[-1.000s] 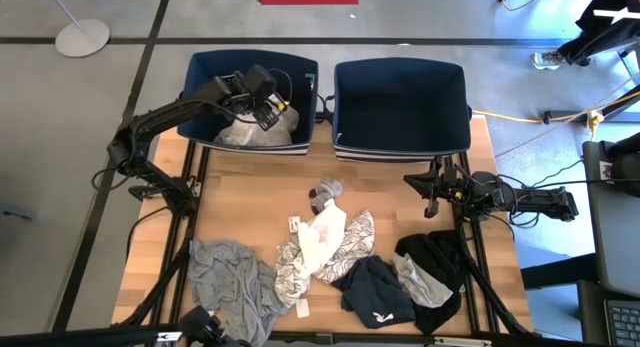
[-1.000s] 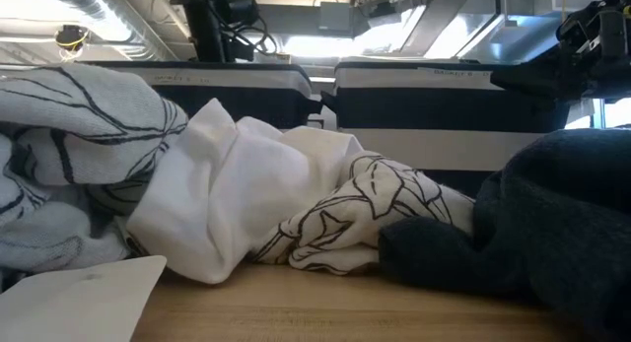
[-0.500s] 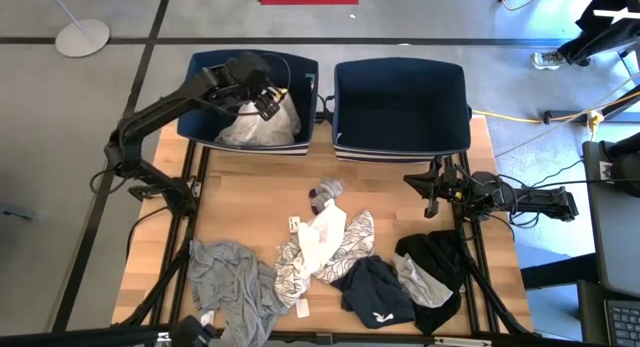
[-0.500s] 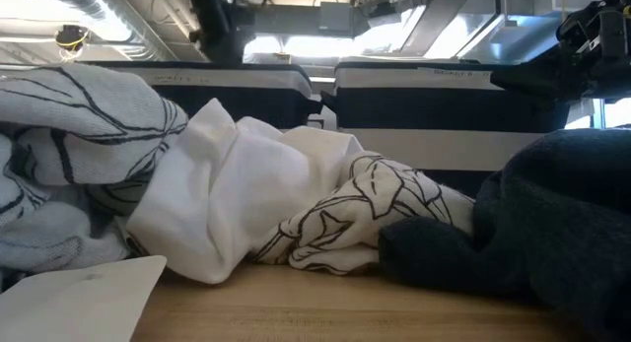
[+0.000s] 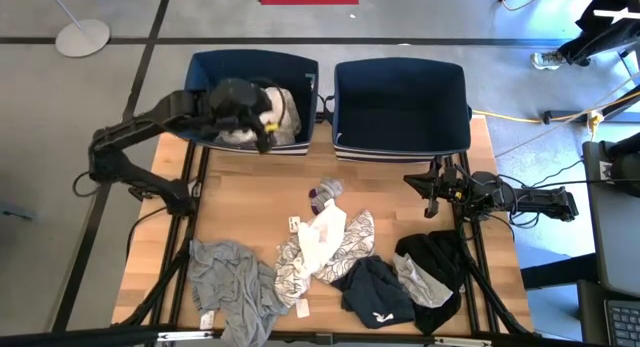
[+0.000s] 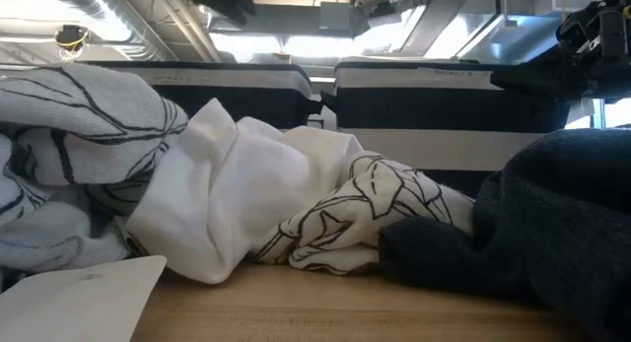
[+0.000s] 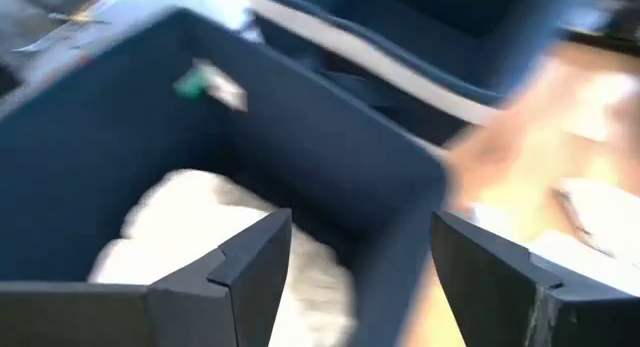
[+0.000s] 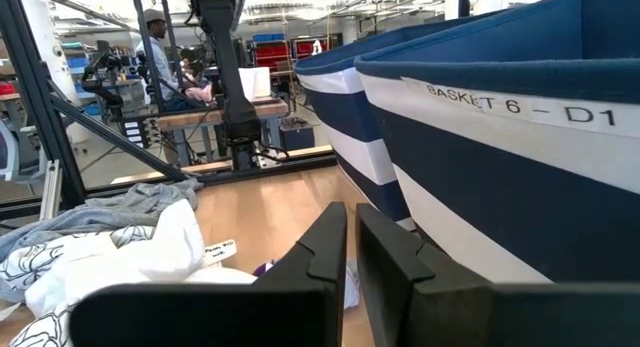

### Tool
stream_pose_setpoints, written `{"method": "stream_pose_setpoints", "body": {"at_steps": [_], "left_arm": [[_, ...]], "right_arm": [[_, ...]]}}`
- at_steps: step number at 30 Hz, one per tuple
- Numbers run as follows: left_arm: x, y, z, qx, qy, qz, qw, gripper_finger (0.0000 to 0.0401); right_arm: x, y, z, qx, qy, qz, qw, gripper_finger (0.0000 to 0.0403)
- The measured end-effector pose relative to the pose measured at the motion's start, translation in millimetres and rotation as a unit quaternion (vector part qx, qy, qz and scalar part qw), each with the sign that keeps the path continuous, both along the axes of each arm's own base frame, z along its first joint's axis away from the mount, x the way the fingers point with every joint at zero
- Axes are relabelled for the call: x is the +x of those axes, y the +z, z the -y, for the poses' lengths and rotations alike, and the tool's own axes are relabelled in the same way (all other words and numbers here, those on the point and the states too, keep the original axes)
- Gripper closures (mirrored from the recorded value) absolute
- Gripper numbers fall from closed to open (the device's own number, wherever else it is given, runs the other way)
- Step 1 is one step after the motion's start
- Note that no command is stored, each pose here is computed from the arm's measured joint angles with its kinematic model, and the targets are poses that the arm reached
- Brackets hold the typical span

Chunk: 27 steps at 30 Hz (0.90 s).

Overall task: Sort clothes
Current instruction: Put the white shirt into the right laundry organizer

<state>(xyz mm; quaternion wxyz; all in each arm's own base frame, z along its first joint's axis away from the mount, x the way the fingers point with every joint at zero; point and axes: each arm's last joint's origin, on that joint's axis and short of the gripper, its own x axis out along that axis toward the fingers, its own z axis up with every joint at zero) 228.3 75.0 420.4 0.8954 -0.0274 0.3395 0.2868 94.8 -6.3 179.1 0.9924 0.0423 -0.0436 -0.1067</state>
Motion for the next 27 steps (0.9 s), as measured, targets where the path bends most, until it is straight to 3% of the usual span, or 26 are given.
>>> {"method": "stream_pose_setpoints", "body": {"at_steps": [16, 27], "left_arm": [[21.8, -9.8, 97.9, -0.044, -0.162, 0.034, 0.985, 0.0175], [44.5, -58.4, 131.7, -0.058, -0.205, 0.044, 0.976, 0.0175]], "right_arm": [[0.0, 0.1, 0.0, 0.008, 0.000, 0.002, 1.000, 0.0373], [0.0, -0.2, 0.0, 0.011, 0.001, 0.002, 1.000, 0.0373]]}}
